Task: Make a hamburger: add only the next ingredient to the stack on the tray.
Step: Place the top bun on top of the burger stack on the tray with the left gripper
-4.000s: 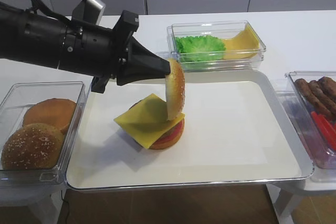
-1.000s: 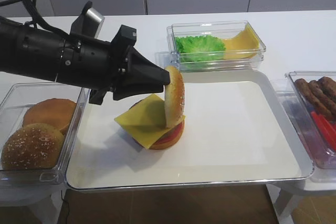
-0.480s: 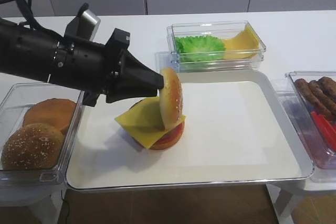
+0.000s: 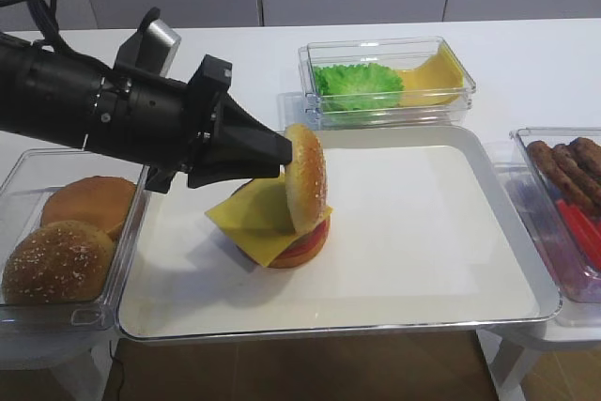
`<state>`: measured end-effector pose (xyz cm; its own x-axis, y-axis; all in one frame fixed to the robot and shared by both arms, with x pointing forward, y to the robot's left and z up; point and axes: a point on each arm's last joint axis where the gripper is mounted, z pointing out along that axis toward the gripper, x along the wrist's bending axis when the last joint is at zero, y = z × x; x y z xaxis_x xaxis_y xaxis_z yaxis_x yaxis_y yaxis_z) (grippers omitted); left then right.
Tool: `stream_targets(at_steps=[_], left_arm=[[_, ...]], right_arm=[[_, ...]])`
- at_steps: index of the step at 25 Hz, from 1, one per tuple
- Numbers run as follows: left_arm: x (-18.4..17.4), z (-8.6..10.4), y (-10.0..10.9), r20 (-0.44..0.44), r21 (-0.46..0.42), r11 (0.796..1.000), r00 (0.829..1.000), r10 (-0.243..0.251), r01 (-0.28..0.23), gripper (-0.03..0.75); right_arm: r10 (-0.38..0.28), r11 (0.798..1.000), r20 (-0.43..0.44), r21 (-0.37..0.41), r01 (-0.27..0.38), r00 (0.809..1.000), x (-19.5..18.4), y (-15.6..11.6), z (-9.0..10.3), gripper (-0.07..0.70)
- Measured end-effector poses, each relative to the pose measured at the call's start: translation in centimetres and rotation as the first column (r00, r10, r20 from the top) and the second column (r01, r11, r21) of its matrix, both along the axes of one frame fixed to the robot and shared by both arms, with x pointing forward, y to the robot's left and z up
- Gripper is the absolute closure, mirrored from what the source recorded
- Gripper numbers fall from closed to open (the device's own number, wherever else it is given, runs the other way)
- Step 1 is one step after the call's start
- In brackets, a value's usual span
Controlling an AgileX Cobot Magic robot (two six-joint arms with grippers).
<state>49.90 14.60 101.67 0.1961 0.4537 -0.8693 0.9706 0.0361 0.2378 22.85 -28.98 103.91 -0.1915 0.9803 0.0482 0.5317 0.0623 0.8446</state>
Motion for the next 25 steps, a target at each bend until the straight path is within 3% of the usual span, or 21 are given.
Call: stream_targets(at_steps=[9, 25], left_arm=[[0.3, -0.1, 1.0, -0.016, 0.004, 1.000, 1.000, 0.009, -0.009, 0.573], [-0.2, -1.1, 1.7, -0.033, 0.139, 0.989, 0.998, -0.051, 0.055, 0.573]], right_arm=[[0.000, 1.000, 0.000, 0.000, 0.000, 1.000, 0.0, 0.0, 0.0, 0.371], [0.000, 1.000, 0.000, 0.000, 0.000, 1.000, 0.0, 0.0, 0.0, 0.371]])
